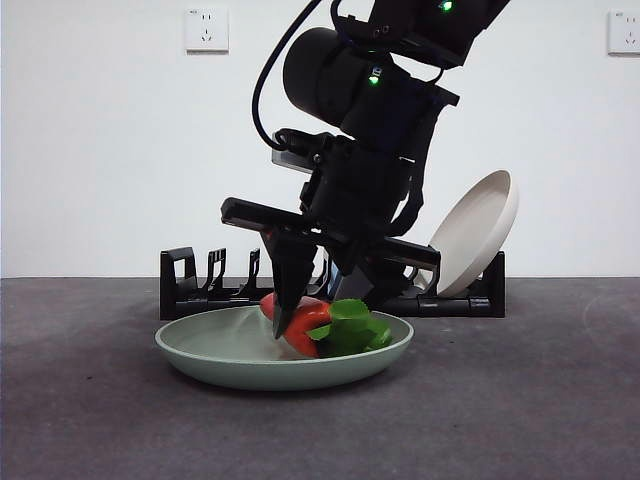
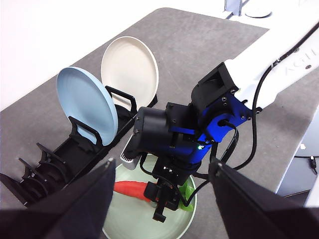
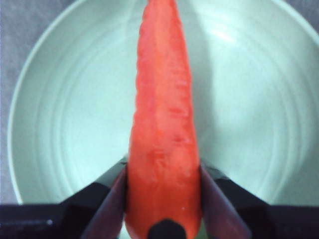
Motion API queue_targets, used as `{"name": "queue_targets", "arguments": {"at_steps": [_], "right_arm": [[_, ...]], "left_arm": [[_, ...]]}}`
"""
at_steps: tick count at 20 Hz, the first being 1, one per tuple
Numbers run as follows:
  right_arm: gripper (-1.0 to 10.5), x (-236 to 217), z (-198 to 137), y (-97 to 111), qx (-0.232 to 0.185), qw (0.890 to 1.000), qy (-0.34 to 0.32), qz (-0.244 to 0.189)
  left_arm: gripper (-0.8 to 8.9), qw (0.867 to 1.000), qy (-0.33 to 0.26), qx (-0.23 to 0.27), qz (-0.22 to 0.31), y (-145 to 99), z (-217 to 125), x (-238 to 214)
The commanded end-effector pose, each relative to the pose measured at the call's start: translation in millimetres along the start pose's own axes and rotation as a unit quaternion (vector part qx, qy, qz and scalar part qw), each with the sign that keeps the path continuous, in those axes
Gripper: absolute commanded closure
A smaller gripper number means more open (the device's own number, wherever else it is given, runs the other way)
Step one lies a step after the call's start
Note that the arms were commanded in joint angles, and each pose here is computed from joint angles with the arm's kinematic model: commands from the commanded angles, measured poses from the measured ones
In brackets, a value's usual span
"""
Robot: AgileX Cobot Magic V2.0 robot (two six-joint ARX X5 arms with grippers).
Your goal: Take the green plate from the plate rack,put the plate on the table,take the carrot from the table,put the carrot in the plate
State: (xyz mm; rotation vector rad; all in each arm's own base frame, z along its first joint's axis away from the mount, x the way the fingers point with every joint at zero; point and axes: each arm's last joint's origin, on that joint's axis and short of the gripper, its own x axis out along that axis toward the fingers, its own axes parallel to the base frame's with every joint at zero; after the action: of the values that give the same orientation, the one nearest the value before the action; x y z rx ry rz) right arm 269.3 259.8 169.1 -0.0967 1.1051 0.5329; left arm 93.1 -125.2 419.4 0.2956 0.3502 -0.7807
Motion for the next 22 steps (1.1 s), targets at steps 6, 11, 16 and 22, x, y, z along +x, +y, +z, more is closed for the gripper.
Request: {"name": "queue_targets", "arguments": {"at_steps": [6,11,16,22], "right_arm": [[7.7,3,-5,-1,0.0,1.0,0.022,-0.007],[4.7,3,-5,-1,0.001,1.0,0.021,-0.007],[4.4,-29,5,3,-0.014,1.0,-0.024,0.005],[4.4,-156,-7,2,-0.041,0.994,-0.099,0.028]], "left_arm": [[4.94,1.0,0.001,-0.018,-0.002,0,-1,0],[4.95,1.0,0.009,-0.018,-0.002,0,-2,-1],[4.95,1.0,0.02,-0.016,-0.002,0,-5,-1],[4.95,1.0,0.021,-0.016,-0.002,0,-5,-1]]}}
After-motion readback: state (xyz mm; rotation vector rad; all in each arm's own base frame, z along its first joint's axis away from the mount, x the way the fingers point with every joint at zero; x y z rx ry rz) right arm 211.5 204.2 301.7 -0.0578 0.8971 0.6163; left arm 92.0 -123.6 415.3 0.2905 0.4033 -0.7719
